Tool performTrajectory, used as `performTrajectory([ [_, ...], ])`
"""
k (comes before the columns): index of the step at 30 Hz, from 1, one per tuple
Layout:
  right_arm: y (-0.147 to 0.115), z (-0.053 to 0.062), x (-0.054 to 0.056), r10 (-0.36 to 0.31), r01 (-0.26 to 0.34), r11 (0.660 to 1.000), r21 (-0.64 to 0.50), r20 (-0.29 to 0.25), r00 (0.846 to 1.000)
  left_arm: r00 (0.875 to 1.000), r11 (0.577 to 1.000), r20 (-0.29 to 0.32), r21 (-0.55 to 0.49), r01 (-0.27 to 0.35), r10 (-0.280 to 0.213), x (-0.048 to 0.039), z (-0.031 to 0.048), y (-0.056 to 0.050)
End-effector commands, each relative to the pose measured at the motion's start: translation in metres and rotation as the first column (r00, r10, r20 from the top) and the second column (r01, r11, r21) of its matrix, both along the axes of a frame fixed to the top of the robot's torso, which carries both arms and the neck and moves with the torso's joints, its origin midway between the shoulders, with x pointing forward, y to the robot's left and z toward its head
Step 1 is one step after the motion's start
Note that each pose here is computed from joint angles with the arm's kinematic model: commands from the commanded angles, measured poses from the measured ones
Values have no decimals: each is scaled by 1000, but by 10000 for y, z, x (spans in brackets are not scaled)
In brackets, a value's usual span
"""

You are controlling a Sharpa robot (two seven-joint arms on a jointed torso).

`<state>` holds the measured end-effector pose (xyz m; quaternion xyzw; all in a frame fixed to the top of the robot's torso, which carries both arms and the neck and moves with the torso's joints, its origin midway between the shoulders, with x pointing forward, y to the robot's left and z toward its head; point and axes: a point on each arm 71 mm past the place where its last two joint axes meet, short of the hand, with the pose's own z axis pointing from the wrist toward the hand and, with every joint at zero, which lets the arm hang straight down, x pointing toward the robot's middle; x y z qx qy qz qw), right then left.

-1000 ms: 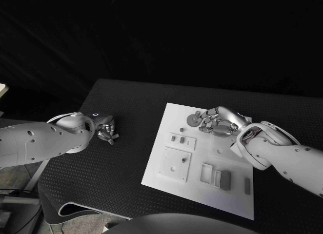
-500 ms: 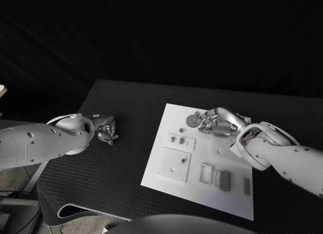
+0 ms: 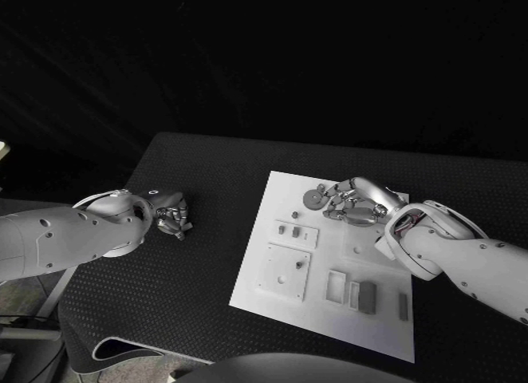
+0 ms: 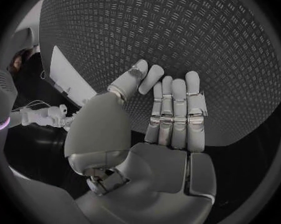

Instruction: Assemble the parts on the task board

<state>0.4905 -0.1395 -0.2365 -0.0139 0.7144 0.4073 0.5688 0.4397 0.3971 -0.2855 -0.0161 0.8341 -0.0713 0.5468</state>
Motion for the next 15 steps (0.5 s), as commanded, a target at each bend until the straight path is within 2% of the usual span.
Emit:
performTrajectory([
  [1,12,-4,-8,13,-13,1000,3,-13,1000,994,996,-105,-87,9,-18,-118,-223,-176],
  [4,15,-3,-13,15,-15,1000,3,-14,1000,996,995,-89,-98,6,-15,-115,-204,-177],
  [8,22,-3,-18,19,-19,1000,3,-17,1000,999,993,-46,-118,-1,-4,-75,-122,-178],
  [11,24,-4,-18,19,-19,1000,6,-21,1000,1000,991,-13,-135,-4,2,-10,1,-172],
  [15,29,-9,-15,14,-13,1000,20,-39,999,999,987,36,-161,-12,18,100,228,-153],
])
